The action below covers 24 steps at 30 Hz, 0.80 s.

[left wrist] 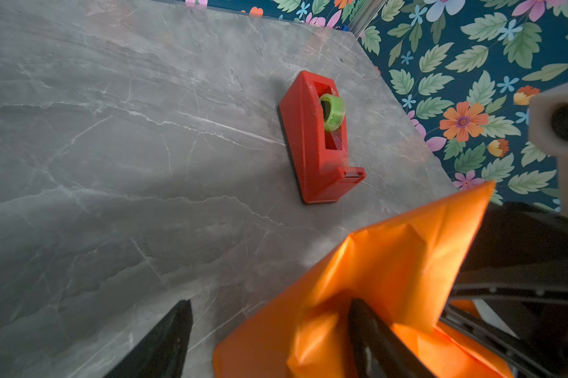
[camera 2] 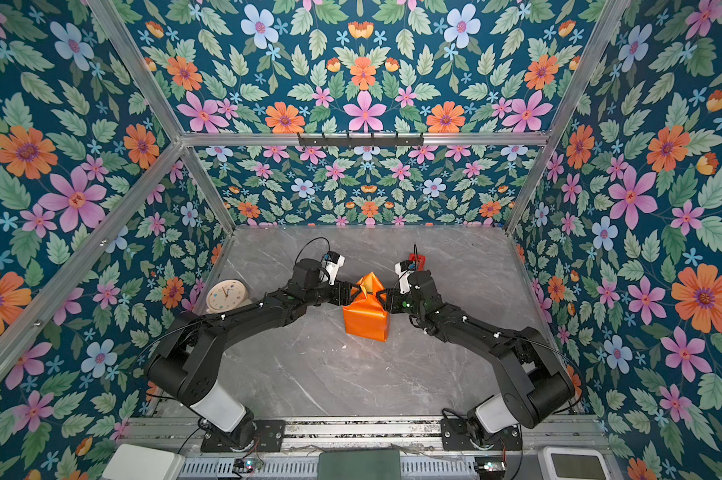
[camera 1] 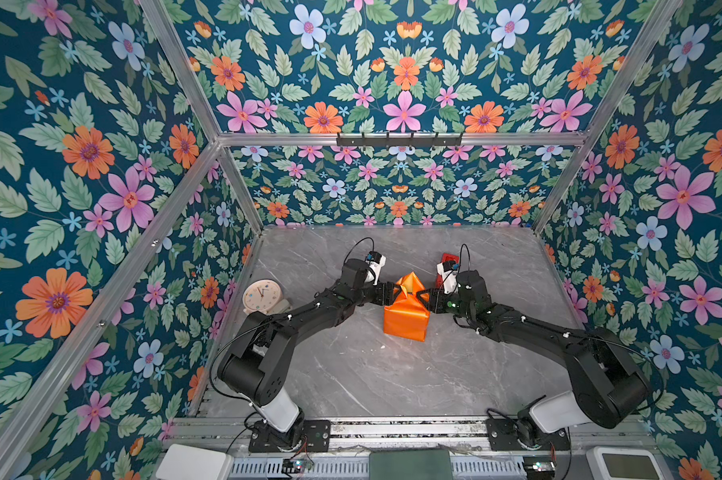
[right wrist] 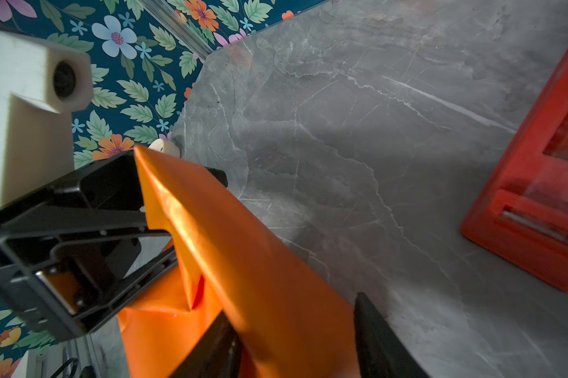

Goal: Wrap a gift box in wrapping paper
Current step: Fold the seventh fold of the wrapping paper on the gift box.

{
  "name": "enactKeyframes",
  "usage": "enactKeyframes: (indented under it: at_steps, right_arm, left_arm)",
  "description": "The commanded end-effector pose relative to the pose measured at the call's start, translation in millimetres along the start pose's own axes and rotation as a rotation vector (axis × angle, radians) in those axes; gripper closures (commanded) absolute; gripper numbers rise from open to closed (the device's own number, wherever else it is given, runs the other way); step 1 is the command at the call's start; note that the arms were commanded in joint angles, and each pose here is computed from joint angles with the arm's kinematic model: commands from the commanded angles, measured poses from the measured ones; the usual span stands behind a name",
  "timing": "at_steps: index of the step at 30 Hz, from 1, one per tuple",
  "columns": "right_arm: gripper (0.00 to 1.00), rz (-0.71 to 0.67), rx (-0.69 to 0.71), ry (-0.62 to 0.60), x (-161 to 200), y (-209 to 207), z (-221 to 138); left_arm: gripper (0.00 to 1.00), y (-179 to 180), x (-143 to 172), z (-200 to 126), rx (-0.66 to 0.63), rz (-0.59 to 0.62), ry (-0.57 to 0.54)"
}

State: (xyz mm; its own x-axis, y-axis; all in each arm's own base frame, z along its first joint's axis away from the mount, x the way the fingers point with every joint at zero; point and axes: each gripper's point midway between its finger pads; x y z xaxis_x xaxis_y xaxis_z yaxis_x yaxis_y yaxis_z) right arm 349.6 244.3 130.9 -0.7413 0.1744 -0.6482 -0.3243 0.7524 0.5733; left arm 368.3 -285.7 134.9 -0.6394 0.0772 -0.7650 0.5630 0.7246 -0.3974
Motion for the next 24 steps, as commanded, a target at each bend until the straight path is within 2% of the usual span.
enactKeyframes:
  at_steps: [1, 13, 24]
  right_arm:
    - [0.47, 0.005, 0.044, 0.12, 30.0, -12.4, -1.4]
    - [0.47, 0.004, 0.038, 0.122, 28.6, -10.3, -0.7]
    - [0.47, 0.0, 0.034, 0.12, 26.2, -8.5, -1.1]
  left_arm:
    - [0.23, -6.2, -4.5, -0.7, 0.033, 0.053, -0.01]
    - [0.23, -23.9, -7.2, -0.3, 0.135, 0.094, -0.022]
    - [0.24, -16.3, -8.4, 8.9, 0.106, 0.086, -0.013]
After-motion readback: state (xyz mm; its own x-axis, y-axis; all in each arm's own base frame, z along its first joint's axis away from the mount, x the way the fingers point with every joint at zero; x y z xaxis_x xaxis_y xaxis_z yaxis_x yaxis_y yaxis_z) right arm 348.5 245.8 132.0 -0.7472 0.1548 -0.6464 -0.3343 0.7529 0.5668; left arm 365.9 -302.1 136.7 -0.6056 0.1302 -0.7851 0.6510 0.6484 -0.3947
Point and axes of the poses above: each gripper's point midway between its finger pads, its own z axis out along the fingers, its own y axis along the line the jaws close on, x = y × z, and after that the axes turned 2 degrees about z, right-handed
